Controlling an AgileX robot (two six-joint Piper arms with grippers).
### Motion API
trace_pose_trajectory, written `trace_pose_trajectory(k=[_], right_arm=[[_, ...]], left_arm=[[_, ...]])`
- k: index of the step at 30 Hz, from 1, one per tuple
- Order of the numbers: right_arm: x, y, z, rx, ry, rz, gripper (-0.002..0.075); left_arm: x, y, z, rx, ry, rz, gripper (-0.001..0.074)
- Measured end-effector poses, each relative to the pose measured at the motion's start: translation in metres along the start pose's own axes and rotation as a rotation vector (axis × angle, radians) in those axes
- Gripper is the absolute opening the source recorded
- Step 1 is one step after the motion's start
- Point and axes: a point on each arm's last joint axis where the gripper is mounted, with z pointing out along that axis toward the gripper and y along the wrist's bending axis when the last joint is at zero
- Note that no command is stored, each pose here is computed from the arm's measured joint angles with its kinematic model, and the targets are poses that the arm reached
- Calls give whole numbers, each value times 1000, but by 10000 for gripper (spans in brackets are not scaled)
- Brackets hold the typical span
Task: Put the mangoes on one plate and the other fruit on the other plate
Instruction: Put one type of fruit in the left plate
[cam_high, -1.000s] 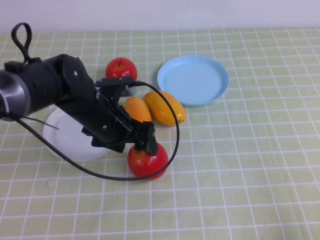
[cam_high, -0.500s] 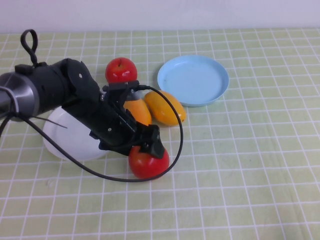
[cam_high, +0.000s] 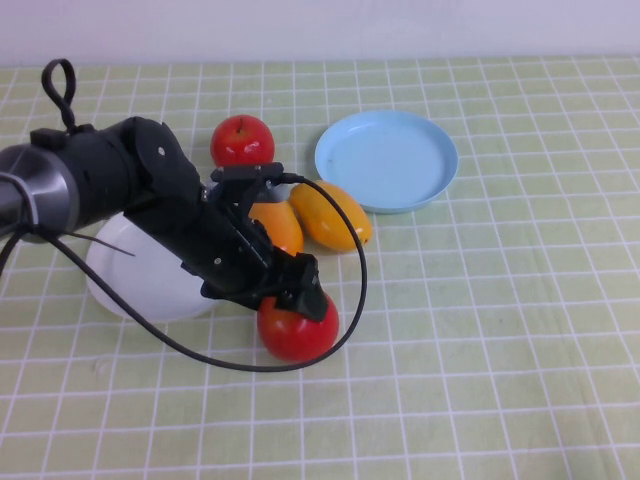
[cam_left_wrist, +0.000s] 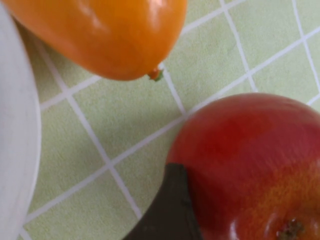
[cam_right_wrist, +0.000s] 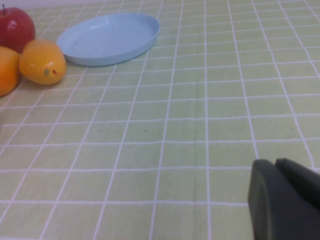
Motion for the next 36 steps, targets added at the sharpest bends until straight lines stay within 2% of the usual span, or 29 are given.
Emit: trace_pose_trajectory(k=[4,8,13,17,20,24,31,36], right_arm=[[0,0,0,0,0,0,-16],[0,0,0,0,0,0,-17],[0,0,0,0,0,0,-16],[0,0,0,1,-2,0,-16],[0,0,0,1,-1,0,-16],[0,0,0,1,-1,0,-16],[0,0,0,1,-1,0,-16],[0,0,0,1,-1,0,-16]], left_arm=[[2,-1,-2,5,20,21,586],[3,-8,-23,-21,46,93,586],[-6,-11,-76,-179,7,190,586],[-14,19,-96,-310,-25,116,586],[-16,51,-92,-356,-14,43,586],[-16,83,-74,-386,24,-14,586],[-17,95,-59,-418,49,-1,586],[-19,97,-60,-445,41,18,666]])
